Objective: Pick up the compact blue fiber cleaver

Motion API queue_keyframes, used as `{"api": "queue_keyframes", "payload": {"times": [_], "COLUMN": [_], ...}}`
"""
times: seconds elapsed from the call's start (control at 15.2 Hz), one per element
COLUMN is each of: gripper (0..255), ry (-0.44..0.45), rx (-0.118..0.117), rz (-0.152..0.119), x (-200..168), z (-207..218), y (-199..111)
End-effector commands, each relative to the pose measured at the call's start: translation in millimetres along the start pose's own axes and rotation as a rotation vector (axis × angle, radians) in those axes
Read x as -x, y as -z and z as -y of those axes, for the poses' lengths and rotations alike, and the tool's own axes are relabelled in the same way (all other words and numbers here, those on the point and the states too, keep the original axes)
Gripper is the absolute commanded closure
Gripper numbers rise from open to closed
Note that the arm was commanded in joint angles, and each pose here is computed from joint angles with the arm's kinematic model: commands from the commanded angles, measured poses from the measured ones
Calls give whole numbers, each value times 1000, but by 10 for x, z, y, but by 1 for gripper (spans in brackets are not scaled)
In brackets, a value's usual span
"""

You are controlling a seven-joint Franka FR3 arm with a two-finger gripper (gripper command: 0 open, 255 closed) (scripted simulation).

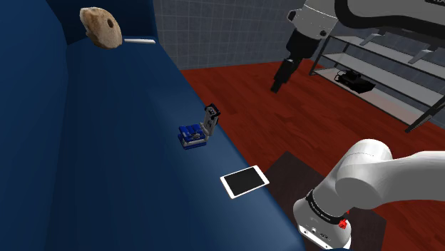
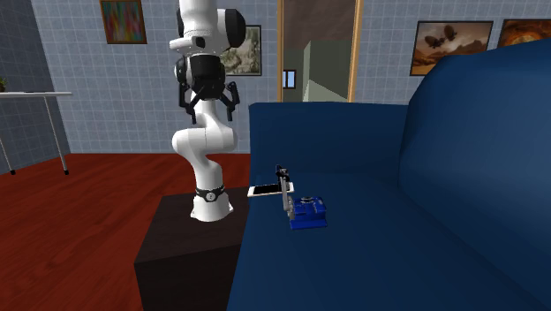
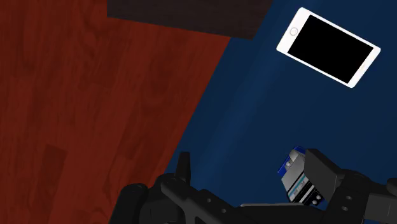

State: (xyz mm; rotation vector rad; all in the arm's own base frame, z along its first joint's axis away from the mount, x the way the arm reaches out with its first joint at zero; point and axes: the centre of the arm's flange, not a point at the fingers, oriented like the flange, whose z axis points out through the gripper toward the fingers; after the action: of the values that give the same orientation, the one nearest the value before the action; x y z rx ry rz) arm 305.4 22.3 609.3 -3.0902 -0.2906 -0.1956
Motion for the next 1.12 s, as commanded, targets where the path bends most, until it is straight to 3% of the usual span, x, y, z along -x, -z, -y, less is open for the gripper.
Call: {"api": "queue_keyframes", "payload": {"times": [0.0, 1.06], "gripper": [0, 0], "ry": [0, -262], "rx": [0, -175], "rz": [0, 129], "x": [0, -1344], "z": [0, 1073], "y": [0, -1128]}}
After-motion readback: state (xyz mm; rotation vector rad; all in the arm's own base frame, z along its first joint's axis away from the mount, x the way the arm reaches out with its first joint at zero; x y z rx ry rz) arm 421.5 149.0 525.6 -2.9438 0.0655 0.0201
